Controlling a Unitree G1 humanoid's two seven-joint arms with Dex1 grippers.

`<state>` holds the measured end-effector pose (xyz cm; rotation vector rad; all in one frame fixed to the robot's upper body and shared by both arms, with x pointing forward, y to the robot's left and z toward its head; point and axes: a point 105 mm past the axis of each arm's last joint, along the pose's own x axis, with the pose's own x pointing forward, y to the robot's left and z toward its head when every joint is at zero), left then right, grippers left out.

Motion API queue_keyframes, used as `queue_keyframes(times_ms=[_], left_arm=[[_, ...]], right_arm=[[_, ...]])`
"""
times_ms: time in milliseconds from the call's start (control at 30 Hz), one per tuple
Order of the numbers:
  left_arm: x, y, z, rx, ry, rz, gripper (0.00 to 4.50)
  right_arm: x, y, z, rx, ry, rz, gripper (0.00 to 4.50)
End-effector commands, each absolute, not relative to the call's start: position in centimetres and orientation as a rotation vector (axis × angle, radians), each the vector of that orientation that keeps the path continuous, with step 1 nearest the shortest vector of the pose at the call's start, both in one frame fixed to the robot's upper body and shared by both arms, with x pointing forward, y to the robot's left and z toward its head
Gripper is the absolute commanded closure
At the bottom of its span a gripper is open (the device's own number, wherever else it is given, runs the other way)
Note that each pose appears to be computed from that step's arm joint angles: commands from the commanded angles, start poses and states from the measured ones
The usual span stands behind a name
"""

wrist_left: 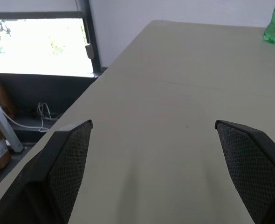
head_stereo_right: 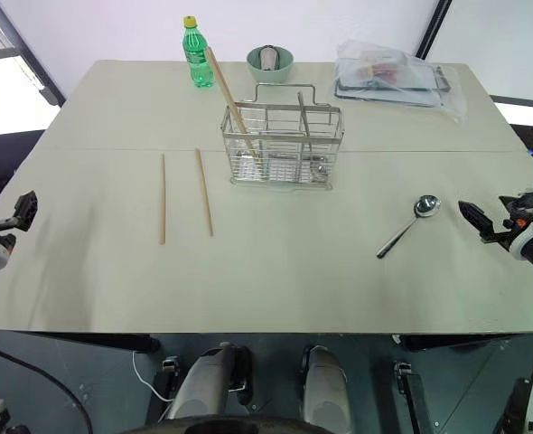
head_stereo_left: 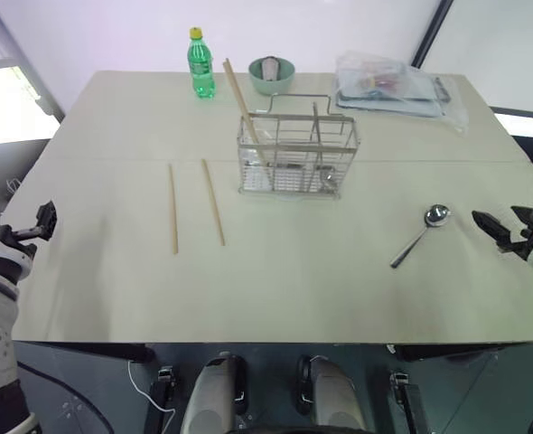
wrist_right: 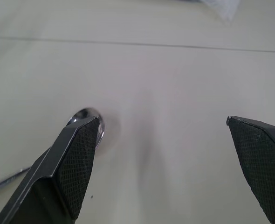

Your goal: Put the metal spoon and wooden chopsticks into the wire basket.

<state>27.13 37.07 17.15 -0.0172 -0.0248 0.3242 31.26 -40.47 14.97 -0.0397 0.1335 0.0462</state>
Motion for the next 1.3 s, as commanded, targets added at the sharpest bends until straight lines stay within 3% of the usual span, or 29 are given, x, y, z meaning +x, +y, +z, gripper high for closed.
queue_keyframes(times_ms=[33,700,800,933,1200,1300], left_arm=[[26.8,37.8,19.0,0.016,-0.094,0.356,0.07],[27.6,36.9,21.2,0.011,-0.129,0.276,0.07],[28.5,33.2,22.3,-0.038,-0.118,0.061,0.07],[27.8,25.5,23.7,-0.008,-0.070,-0.346,0.07],[27.1,16.9,25.6,0.007,0.027,-0.795,0.07],[27.0,13.8,24.4,0.024,0.146,-0.935,0.07]], right_arm=[[31.3,-40.5,16.8,-0.039,0.063,0.041,0.00],[31.8,-39.8,18.5,-0.076,0.020,0.043,0.00],[32.5,-39.0,19.2,-0.188,0.063,0.120,0.00],[33.7,-37.4,20.9,-0.317,0.103,0.263,0.00],[35.9,-33.2,23.8,-0.714,0.235,0.627,0.00],[36.0,-31.5,22.9,-0.998,0.408,0.818,0.00]])
